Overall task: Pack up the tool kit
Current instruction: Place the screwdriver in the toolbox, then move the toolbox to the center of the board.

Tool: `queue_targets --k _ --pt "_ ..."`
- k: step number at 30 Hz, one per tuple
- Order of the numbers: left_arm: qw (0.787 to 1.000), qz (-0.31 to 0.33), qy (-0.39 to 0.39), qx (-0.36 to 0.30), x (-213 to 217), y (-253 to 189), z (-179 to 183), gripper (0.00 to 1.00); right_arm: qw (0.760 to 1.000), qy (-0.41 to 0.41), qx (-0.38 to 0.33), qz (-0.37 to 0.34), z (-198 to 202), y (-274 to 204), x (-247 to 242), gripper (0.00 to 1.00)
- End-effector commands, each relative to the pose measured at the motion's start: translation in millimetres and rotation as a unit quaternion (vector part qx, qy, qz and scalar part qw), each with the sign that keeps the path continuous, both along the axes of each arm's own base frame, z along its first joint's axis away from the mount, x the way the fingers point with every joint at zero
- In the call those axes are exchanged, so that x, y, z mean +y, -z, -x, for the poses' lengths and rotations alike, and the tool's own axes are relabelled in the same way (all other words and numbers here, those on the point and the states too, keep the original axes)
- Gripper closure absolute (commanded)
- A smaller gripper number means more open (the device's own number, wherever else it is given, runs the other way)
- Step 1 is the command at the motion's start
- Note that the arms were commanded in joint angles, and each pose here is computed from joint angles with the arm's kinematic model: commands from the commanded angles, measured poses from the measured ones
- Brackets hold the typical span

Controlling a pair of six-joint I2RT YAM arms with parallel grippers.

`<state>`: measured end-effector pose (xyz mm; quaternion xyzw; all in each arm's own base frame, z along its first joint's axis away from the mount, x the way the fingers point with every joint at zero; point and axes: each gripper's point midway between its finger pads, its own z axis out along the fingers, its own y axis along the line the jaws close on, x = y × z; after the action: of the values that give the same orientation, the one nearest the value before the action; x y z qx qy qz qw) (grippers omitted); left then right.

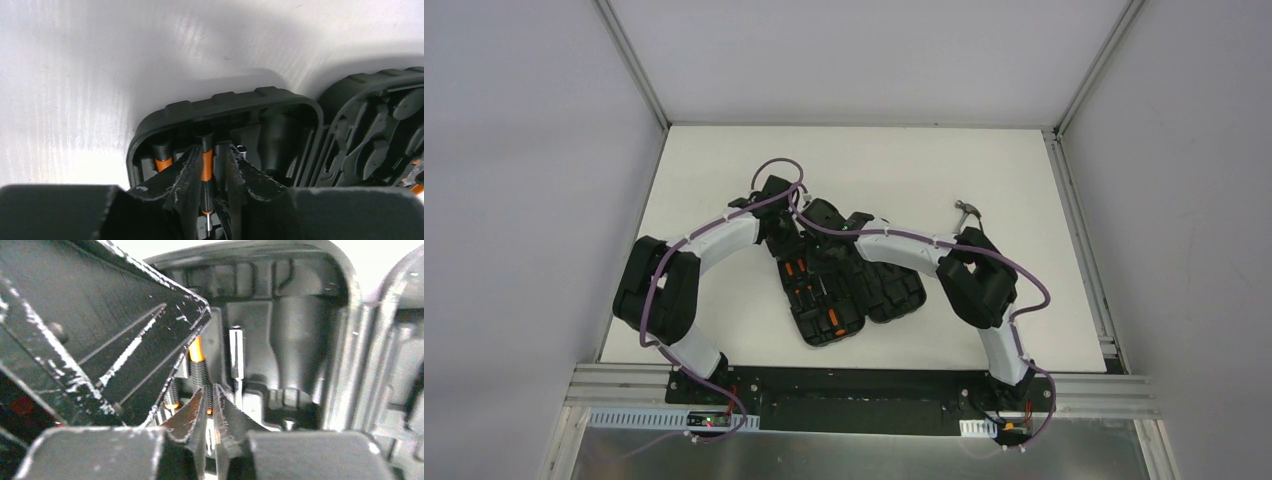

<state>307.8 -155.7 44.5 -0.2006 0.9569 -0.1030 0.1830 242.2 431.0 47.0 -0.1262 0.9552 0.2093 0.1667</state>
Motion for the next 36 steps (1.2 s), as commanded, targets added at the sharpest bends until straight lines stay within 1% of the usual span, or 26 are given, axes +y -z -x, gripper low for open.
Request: queue_targets --k 1,4,7,10,12,13,14,17,19,22,25,28,31,34,36 --pt "0.998 -0.043 0.033 -0.019 4.6 -17.1 1.9 0.67 0.999 -0.04 -0.01 0.007 10.5 -20.4 -14.9 0.85" --pt "0.995 -0.046 0.028 -0.081 8.2 -56.4 -14.4 0.54 0.999 -0.029 -0.044 -0.014 -1.4 -55.9 -25.7 0.75" --pt "0.988 -0.06 0.02 -0.14 19.5 -93.6 -22.6 0.41 0.998 -0.014 -0.055 -0.017 -7.8 -69.6 -46.6 0.64" --pt "0.979 -0.072 0.006 -0.19 36.3 -127.9 -21.9 0.24 0.998 0.018 -0.063 0.018 -15.2 -65.0 -82.3 0.58" --pt "0.972 -0.089 0.0 -0.219 51.0 -146.5 -16.1 0.09 0.996 0.04 -0.059 0.044 -15.1 -53.8 -109.8 0.55" --pt "0.968 -0.097 -0.001 -0.232 58.4 -155.6 -12.4 0.04 0.996 0.048 -0.056 0.052 -13.6 -49.4 -119.6 0.54" --pt "0.964 -0.108 -0.004 -0.245 66.1 -164.1 -8.3 0.01 0.996 0.053 -0.051 0.056 -11.3 -45.8 -127.6 0.53" --pt "0.949 -0.141 -0.009 -0.283 89.6 -188.0 6.5 0.01 0.995 0.06 -0.032 0.066 0.1 -33.2 -139.9 0.52" --pt "0.937 -0.164 -0.008 -0.307 102.9 -201.7 16.0 0.01 0.996 0.067 -0.015 0.056 7.3 -27.0 -138.7 0.51" --pt "0.921 -0.205 -0.014 -0.332 124.1 -214.4 29.1 0.01 0.997 0.073 0.005 0.029 14.8 -20.1 -126.4 0.5" --pt "0.907 -0.243 -0.031 -0.342 142.8 -214.5 36.9 0.01 0.997 0.071 0.007 0.02 17.1 -14.0 -112.0 0.5" --pt "0.9 -0.256 -0.04 -0.35 149.0 -205.0 37.1 0.01 0.998 0.063 0.029 0.006 22.9 -8.4 -92.9 0.5" --pt "0.902 -0.256 -0.03 -0.347 148.2 -196.9 38.3 0.01 0.997 0.06 0.047 -0.002 27.0 -5.0 -77.0 0.5" --pt "0.896 -0.268 -0.039 -0.351 156.5 -196.8 45.3 0.01 0.997 0.049 0.051 -0.01 31.9 -8.6 -60.3 0.5" --pt "0.893 -0.265 -0.045 -0.36 159.3 -200.0 50.3 0.01 0.998 0.048 0.046 -0.01 31.9 -10.7 -53.9 0.5"
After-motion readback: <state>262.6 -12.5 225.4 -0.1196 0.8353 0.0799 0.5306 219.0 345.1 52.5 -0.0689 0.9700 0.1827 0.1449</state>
